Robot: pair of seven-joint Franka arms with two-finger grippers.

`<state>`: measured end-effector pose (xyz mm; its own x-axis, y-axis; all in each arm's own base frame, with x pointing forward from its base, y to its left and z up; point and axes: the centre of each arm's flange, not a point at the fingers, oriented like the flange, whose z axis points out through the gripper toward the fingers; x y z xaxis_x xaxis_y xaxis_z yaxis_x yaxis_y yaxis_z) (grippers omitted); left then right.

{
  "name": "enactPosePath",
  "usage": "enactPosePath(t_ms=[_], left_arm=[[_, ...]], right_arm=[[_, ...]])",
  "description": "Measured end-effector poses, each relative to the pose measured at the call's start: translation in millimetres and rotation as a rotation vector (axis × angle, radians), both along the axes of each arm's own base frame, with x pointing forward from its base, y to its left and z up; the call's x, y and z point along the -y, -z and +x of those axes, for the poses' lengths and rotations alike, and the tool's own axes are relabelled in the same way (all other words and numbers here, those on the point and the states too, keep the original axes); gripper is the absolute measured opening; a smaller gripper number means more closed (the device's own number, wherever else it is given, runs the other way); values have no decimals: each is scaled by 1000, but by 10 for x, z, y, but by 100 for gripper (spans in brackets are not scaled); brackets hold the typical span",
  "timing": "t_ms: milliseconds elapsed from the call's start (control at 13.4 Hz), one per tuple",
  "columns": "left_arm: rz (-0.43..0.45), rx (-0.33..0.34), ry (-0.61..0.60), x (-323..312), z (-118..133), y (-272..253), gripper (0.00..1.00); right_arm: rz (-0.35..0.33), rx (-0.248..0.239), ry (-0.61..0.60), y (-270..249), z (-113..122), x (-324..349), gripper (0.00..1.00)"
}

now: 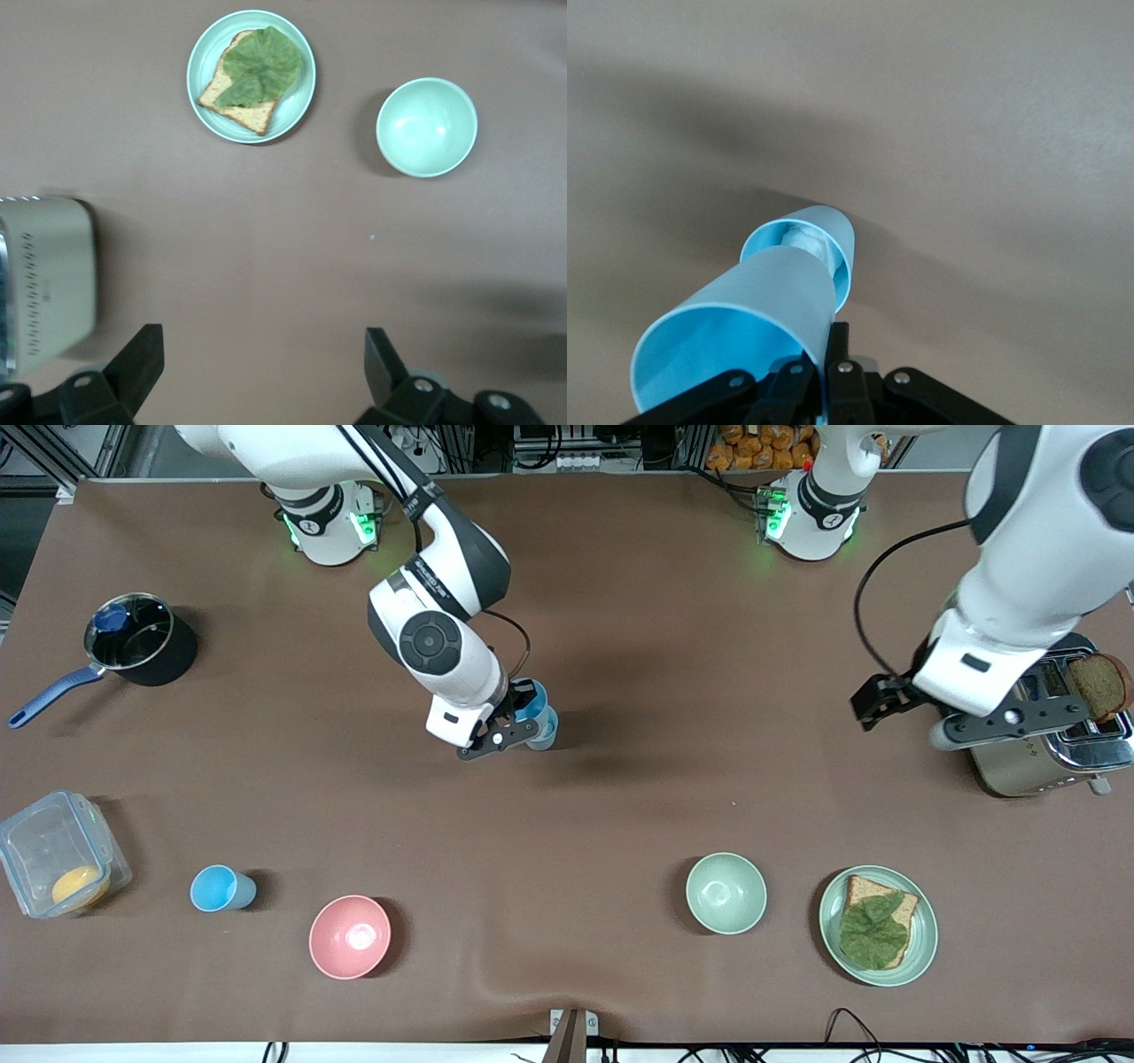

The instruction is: Stack blue cups with both arms

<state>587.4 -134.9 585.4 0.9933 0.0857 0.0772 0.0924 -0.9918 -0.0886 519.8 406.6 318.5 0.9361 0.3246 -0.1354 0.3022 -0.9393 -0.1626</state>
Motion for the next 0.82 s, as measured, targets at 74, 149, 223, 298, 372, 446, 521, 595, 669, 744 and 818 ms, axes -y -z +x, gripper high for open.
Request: enactPosePath(t_ms=[74, 149, 223, 298, 372, 446, 521, 595, 669, 744, 818], left_arm=[[-3, -6, 16, -116, -17, -55, 100], [-9, -11, 23, -218, -33, -95, 100], [-16, -17, 25, -306, -44, -118, 100], [-25, -20, 21, -377, -52, -129, 100], [-34, -23, 14, -426, -56, -126, 100], [-39, -28, 8, -448, -58, -108, 100], [-41, -33, 9, -443, -60, -85, 100], [-42, -36, 12, -424, -65, -68, 100], [-42, -37, 15, -404, -69, -65, 100], [-43, -37, 17, -393, -72, -68, 100], [-43, -36, 17, -392, -73, -71, 100]], right_arm=[[-3, -6, 3, 58, -32, -46, 4], [-4, -8, 5, 105, -66, -100, 4], [-4, -9, 3, 143, -99, -150, 4], [-7, -11, -1, 178, -127, -186, 4], [-11, -10, -7, 197, -140, -201, 4], [-14, -8, -10, 202, -140, -201, 4], [-16, -7, -9, 202, -132, -191, 4], [-18, -5, -7, 206, -119, -175, 4], [-25, 0, -8, 208, -102, -154, 4], [-34, 9, -13, 212, -86, -134, 4], [-43, 17, -19, 214, -73, -118, 4]])
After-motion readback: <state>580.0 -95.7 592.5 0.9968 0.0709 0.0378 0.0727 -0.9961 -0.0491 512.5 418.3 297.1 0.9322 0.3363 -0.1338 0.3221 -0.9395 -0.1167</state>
